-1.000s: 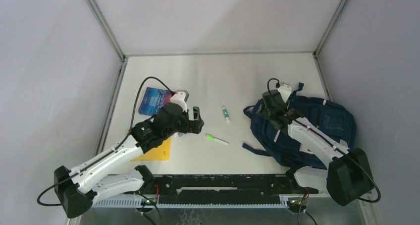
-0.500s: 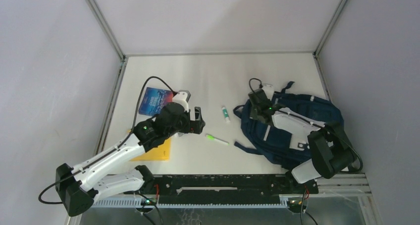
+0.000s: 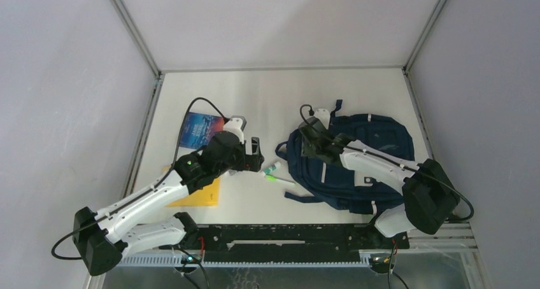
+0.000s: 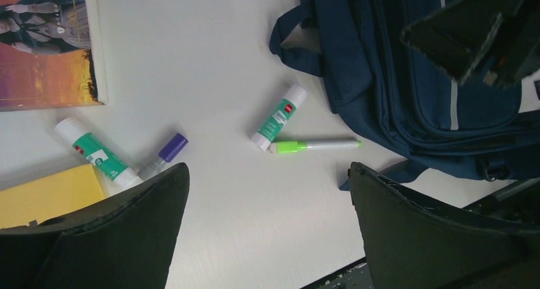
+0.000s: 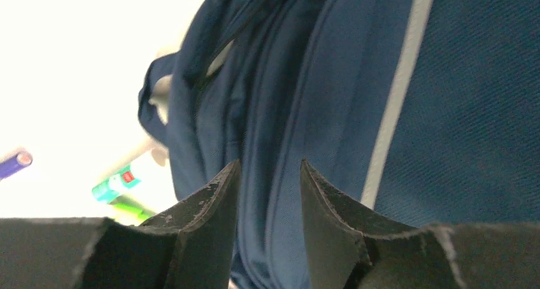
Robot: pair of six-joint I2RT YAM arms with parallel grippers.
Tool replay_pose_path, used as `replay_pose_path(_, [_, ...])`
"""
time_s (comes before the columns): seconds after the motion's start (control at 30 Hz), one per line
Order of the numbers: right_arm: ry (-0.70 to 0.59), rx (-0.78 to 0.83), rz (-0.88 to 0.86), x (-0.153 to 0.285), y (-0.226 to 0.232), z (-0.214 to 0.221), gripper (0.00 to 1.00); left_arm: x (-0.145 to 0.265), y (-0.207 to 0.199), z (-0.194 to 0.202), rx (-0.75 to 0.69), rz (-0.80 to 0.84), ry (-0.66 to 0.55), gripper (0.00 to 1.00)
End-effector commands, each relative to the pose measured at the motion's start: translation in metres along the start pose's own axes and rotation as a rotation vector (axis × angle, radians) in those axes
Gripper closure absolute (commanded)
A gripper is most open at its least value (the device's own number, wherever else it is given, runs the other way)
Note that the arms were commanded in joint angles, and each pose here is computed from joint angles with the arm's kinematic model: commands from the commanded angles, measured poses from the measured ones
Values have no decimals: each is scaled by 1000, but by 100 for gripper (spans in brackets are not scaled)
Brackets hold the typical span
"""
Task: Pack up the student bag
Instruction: Adjust the student bag at the center of the board.
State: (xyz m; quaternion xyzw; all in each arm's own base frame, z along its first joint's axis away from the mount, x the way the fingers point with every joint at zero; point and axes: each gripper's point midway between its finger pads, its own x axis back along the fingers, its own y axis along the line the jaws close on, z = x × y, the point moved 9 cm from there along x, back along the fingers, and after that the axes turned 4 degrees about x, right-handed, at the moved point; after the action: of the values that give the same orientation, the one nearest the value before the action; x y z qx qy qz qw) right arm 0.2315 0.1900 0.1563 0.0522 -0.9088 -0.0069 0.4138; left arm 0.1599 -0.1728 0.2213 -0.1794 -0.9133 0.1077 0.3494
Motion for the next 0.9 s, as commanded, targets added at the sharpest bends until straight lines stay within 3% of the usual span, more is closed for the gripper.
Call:
replay_pose_path(0.0, [-38,34,-56,18,18,-1,53,2,-1,-10,10,-14,-81,0])
replay_pose_path(0.2, [-9,84,-99,9,41,15,48,3,3,-4,31,-27,-64,0])
replay_pose_path(0.33, [39,78,-101,-11,46,23,50,1,4,1,33,-26,-45,0])
replay_pose_path(0.4, [80,76,-84,-20,48,23,60,1,4,1,35,-22,-43,0])
replay_pose_path(0.5, [97,82,-35,-21,47,22,100,2,1,2,20,15,-22,0])
replay_pose_path(0.87, [-65,57,-99,47,29,-11,100,-14,-19,0,21,121,39,0])
